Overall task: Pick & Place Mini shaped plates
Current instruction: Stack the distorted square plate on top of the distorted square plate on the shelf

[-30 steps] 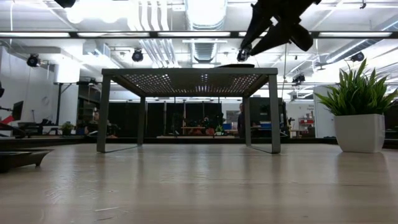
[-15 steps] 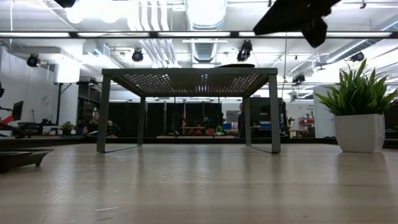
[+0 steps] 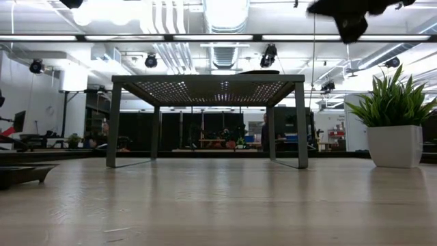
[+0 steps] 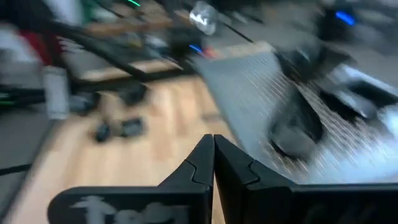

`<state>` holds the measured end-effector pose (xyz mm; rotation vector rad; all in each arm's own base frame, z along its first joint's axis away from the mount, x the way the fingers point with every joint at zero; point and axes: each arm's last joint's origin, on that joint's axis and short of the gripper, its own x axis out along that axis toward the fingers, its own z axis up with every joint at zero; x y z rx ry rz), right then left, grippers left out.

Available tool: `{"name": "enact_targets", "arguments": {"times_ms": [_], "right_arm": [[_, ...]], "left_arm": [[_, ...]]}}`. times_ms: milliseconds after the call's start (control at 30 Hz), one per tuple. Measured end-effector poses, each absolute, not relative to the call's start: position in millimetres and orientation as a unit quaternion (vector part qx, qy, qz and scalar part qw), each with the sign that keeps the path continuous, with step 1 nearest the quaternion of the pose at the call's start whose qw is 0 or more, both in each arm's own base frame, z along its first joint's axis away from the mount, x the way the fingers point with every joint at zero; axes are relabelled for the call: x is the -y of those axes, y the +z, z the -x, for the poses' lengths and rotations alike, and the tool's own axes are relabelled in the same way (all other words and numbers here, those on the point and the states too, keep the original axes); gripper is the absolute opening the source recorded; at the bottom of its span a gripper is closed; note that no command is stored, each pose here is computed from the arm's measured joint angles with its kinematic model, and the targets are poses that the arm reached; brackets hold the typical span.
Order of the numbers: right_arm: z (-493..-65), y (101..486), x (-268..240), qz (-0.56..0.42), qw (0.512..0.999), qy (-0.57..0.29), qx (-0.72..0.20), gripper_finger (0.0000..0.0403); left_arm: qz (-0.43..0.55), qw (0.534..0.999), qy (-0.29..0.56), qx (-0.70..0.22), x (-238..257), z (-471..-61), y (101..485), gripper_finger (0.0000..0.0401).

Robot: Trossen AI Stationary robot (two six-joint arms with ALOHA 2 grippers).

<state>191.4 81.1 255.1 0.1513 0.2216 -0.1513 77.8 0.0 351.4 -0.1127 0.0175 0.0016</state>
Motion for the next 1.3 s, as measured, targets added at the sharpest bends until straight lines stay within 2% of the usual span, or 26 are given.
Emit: {"name": "enact_targets", "arguments": {"times_ms": [67, 133, 367, 533, 833, 1300], "right_arm": [[-179.9, 258.4, -75.4, -0.061, 0.994, -0.041, -0.08, 0.0008], [-167.2, 260.6, -67.6, -0.049, 0.996, -0.043, -0.058, 0.0008], [-128.7, 257.8, -42.6, -0.016, 0.989, -0.144, 0.002, 0.0008], [-112.9, 245.2, -34.4, -0.023, 0.988, -0.149, 0.02, 0.0008], [-105.5, 208.0, -30.7, -0.001, 0.989, -0.149, -0.001, 0.0008], [-105.2, 198.2, -30.6, 0.007, 0.989, -0.146, -0.01, 0.0008]], "left_arm": [[0.056, 0.998, 0.001, -0.009, 0.0, -77.9, 351.3, 0.0], [0.056, 0.998, 0.001, -0.009, 0.0, -77.9, 351.3, 0.0], [0.056, 0.998, 0.001, -0.009, 0.0, -77.9, 351.3, 0.0], [0.056, 0.998, 0.001, -0.009, 0.0, -77.9, 351.3, 0.0], [0.056, 0.998, 0.001, -0.009, 0.0, -77.9, 351.3, 0.0], [0.056, 0.998, 0.001, -0.009, 0.0, -77.9, 351.3, 0.0]]}}
